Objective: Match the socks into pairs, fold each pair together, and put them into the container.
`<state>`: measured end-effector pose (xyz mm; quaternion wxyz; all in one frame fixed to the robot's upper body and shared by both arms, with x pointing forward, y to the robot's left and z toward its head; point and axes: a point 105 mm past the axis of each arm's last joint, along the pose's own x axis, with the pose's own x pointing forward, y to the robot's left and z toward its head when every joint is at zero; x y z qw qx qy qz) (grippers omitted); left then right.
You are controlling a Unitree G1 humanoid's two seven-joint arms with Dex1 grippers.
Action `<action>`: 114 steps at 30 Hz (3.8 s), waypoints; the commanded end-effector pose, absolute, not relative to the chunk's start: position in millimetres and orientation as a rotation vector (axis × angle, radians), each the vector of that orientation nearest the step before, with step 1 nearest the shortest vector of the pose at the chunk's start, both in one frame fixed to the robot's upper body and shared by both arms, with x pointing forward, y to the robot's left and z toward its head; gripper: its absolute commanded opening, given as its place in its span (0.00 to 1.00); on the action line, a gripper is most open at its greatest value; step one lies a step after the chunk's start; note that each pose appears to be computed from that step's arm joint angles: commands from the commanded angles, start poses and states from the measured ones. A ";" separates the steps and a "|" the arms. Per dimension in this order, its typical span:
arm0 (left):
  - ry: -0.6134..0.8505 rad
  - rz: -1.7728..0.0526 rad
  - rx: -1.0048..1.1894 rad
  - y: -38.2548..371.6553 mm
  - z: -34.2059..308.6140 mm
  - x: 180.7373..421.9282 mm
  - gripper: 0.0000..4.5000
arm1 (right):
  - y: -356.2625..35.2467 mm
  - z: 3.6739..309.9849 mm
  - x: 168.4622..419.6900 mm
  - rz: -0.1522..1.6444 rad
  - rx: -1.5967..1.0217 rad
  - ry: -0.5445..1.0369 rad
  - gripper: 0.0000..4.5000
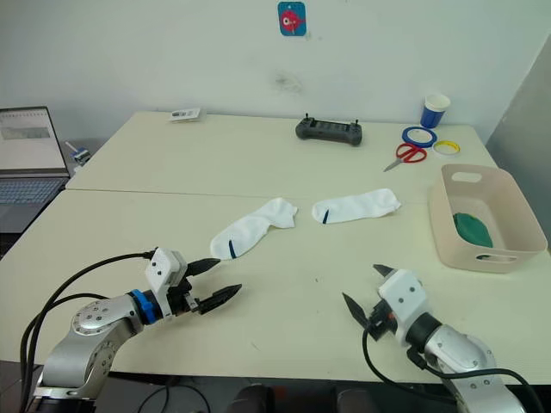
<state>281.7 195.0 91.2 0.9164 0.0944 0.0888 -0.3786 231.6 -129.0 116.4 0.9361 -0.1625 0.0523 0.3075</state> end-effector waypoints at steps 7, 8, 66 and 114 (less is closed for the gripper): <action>0.159 -0.654 0.399 205.1 96.0 327.7 1.00 | -110.4 142.2 236.0 0.705 -0.366 0.040 1.00; 0.160 -0.638 0.411 206.0 95.0 333.0 1.00 | -104.9 146.1 235.1 0.735 -0.366 0.032 1.00; 0.483 -1.043 0.485 216.2 64.5 250.5 0.00 | 24.0 92.0 360.7 0.861 -0.241 0.222 0.29; 0.152 -1.340 0.840 180.1 118.4 295.4 0.99 | -97.8 113.7 213.2 0.725 -0.272 0.237 1.00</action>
